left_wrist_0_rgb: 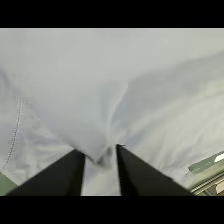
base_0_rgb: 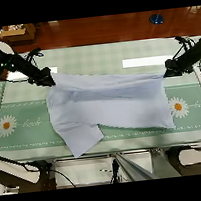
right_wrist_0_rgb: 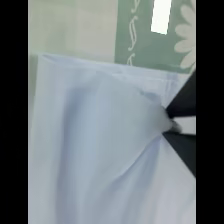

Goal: Fold the shirts.

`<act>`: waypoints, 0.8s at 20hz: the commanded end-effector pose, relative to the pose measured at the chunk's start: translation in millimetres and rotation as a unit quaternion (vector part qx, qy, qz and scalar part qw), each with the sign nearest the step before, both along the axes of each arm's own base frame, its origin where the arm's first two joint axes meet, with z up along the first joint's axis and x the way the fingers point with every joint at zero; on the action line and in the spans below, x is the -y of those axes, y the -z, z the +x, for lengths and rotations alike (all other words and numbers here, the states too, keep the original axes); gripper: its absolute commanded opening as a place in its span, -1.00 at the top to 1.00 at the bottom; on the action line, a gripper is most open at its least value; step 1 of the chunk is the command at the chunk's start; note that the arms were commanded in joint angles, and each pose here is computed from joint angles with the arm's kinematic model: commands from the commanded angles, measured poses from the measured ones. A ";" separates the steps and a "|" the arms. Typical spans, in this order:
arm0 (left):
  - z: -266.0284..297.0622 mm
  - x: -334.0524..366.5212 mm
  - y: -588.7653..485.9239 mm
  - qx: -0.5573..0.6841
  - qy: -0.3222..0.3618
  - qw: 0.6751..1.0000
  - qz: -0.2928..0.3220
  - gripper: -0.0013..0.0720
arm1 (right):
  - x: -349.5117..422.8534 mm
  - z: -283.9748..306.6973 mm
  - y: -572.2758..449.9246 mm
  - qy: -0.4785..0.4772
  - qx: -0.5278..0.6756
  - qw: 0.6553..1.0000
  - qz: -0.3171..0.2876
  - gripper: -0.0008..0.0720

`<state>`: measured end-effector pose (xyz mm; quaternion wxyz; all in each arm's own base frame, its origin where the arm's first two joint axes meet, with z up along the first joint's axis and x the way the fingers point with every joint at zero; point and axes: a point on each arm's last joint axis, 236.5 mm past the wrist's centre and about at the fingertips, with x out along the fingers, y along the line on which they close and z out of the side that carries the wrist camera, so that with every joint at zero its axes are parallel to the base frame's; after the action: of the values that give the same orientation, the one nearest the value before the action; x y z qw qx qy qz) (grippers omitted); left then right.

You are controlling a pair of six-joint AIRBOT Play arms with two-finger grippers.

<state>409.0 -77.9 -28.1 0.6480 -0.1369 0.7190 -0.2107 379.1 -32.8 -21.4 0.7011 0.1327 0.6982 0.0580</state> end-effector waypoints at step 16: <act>-235.0 -9.6 46.5 -0.063 -0.121 0.988 -0.078 -0.43 | 20.5 -100.7 -36.1 0.138 0.072 0.982 0.111 -0.26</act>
<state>200.0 -53.7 -53.7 0.6041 -0.2617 0.7326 -0.1725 279.7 -62.6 15.5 0.7205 0.2855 0.6308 0.0379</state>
